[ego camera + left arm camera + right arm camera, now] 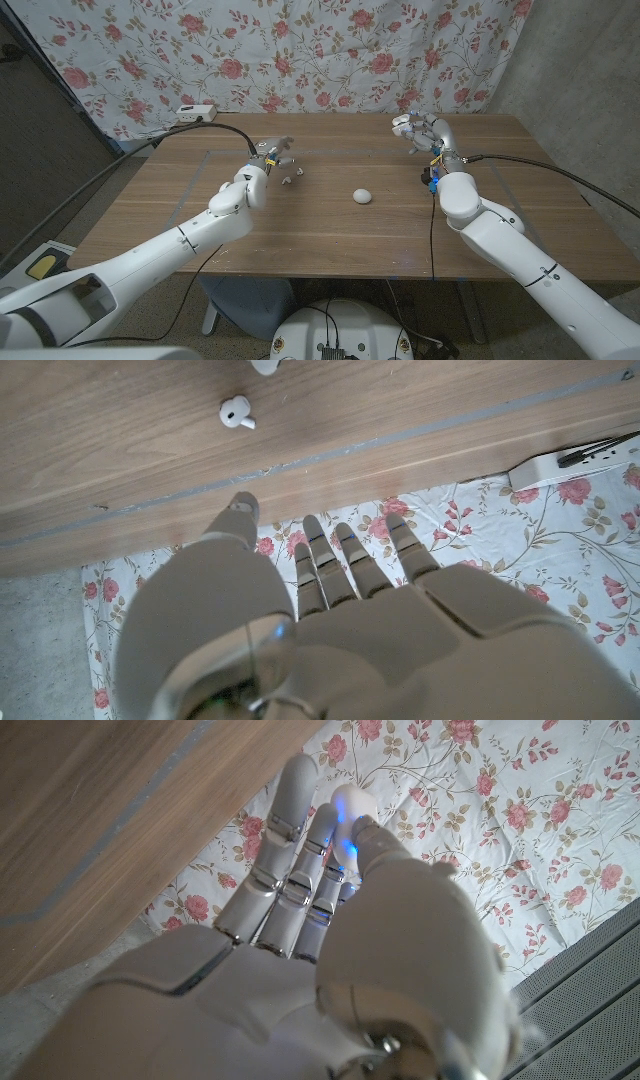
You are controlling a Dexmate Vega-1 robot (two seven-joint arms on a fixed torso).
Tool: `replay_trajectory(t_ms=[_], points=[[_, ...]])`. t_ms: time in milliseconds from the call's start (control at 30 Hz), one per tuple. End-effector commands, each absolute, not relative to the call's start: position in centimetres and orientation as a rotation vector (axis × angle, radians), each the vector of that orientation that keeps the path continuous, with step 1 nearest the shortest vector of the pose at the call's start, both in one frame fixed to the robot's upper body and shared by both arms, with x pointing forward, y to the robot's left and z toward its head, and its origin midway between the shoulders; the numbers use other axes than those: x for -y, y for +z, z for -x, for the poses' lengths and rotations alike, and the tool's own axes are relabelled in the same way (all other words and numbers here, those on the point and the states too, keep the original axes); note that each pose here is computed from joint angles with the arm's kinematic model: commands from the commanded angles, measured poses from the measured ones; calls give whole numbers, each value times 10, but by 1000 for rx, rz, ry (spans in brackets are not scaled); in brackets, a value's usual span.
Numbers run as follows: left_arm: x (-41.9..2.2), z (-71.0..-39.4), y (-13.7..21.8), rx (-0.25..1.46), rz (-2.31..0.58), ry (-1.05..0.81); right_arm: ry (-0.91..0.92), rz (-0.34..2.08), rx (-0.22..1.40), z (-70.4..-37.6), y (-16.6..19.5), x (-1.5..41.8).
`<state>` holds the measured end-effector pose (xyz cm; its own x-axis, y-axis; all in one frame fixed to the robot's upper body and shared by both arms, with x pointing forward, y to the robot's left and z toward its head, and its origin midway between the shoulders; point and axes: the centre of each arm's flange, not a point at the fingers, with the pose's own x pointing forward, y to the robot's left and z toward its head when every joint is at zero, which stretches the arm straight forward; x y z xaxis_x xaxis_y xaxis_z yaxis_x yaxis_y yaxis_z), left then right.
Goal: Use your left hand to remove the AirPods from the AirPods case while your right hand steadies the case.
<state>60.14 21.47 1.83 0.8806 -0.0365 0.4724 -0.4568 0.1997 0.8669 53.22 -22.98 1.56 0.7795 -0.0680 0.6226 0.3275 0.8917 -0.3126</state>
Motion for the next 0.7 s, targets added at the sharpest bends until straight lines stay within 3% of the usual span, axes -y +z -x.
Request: replay_trajectory(t_ms=[33, 700], points=[[-214, -589, 31, 536, -1266, 273, -213, 413, 638, -527, 14, 228], [-227, -560, 53, 706, -1218, 269, -240, 382, 602, -528, 2, 220]])
